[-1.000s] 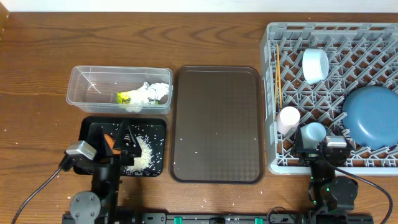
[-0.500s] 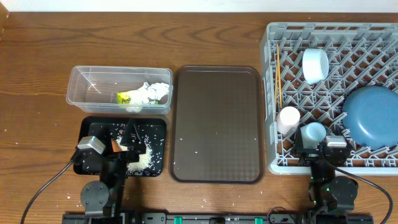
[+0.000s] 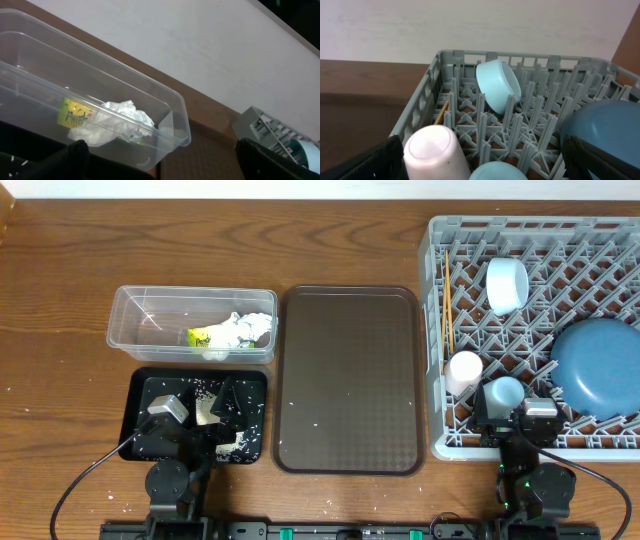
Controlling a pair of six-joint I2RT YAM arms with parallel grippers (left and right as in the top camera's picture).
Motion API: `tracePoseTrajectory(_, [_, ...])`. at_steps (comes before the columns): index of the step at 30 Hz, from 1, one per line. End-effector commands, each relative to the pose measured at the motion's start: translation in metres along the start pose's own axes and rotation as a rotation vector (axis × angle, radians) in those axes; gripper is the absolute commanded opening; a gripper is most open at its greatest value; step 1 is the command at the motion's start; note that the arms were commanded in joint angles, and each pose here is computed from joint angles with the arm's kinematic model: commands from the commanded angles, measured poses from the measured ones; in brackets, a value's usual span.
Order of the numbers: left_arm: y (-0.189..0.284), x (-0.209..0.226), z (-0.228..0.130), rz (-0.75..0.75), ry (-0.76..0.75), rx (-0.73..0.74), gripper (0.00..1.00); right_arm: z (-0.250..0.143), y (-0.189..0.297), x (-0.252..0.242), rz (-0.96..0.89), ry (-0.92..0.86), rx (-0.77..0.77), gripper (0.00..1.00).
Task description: Sort waste into correct bins and load items into the dishwasher rack
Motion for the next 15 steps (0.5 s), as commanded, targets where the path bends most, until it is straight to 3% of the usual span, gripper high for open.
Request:
tracePoseTrajectory(1, [0.0002,0.006,-0.0097,0.032,-0.033,0.049,0.96,-0.0003,0.0003,0.0012,0.007,0.013,-0.001,0.99])
tracePoseTrajectory(11, [0.0002,0.0026,-0.0118,-0.001,-0.425,0.063,0.96,-0.0003,0.0003,0.0013,0.007,0.013,-0.001,0.99])
tracePoseTrajectory(15, [0.0002,0.002,-0.0122,-0.006,-0.447,0.064,0.96,-0.0003,0.0003,0.0013,0.007,0.013,-0.001,0.99])
Point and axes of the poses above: each gripper's point midway between its finger pads, its own y axis back along the fingers, its own x axis along the line the jaws close on, z = x × y, the point moved 8 cm from there along y, back along the fingers, and after that the axes turned 2 degrees about y, right-handed, at the moved point
